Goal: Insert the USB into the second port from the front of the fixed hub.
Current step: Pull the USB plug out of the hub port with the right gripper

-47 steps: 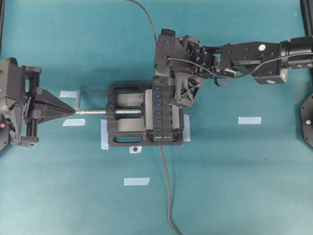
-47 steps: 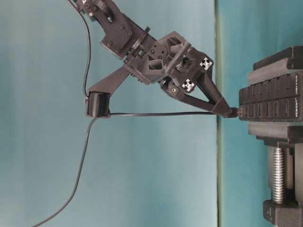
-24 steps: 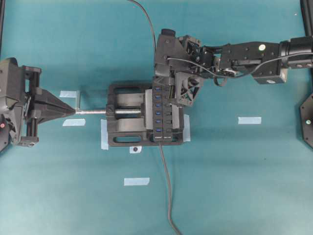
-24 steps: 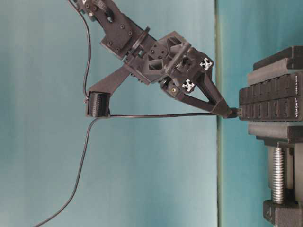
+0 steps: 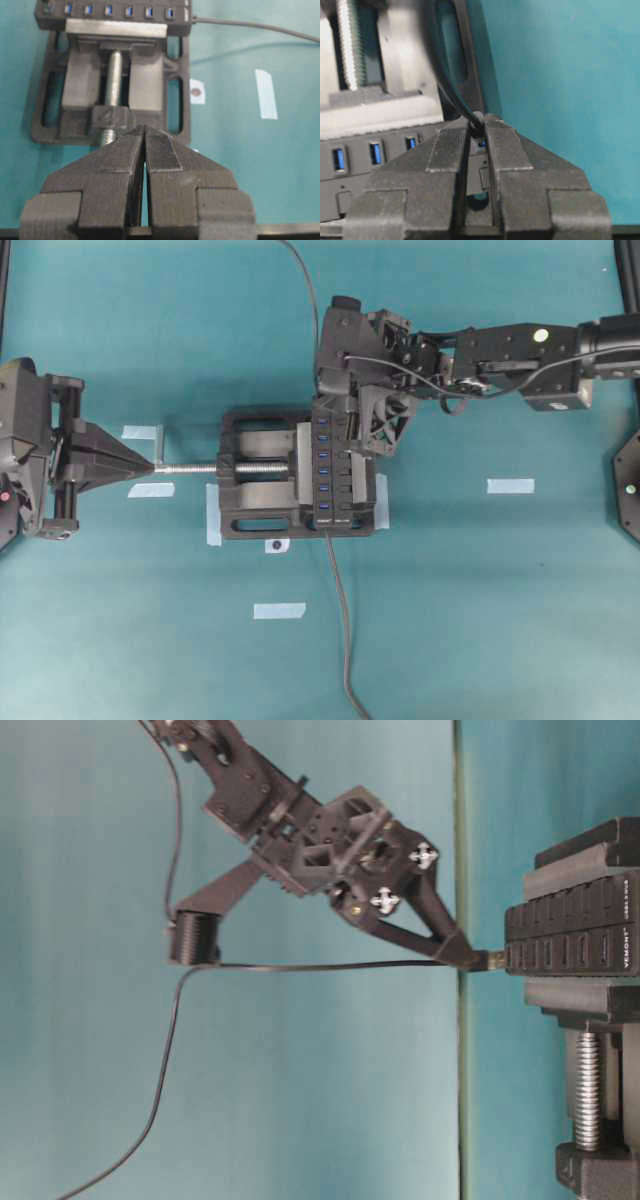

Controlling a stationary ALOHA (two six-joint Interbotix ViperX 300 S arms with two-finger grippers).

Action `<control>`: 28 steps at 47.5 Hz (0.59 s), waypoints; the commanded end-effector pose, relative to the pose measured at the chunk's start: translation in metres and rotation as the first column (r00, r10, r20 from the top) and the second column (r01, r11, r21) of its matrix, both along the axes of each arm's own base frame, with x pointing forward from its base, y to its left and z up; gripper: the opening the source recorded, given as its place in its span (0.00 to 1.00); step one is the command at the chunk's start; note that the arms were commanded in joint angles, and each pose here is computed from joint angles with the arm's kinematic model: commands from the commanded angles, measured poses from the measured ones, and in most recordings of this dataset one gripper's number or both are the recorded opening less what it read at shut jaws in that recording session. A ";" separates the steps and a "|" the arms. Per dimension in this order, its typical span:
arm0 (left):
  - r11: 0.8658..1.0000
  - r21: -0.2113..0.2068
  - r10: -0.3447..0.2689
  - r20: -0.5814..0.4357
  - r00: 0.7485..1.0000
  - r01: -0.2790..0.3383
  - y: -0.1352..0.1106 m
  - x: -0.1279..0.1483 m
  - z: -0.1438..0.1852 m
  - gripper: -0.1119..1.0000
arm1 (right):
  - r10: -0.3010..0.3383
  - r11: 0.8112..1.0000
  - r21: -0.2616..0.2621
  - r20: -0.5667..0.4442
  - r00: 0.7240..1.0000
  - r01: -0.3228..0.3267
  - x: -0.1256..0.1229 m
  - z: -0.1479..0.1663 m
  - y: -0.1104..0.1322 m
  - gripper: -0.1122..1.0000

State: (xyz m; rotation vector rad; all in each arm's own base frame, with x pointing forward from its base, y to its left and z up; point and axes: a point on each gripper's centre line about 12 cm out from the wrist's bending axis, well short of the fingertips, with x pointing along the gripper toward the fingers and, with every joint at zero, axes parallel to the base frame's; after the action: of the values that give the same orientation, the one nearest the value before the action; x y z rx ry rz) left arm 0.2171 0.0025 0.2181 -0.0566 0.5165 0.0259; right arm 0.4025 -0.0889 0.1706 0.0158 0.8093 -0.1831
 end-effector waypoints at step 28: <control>1.000 0.000 0.000 0.018 1.000 0.000 0.000 0.003 0.006 0.10 | 0.014 1.000 -0.024 0.126 0.992 -0.011 -0.003 0.054 0.007 0.16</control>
State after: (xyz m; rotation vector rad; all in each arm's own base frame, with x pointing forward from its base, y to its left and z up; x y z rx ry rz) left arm 0.2171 0.0025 0.2181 -0.0566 0.5165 0.0259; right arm 0.3974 -0.0841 0.2050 0.0037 0.7330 -0.1800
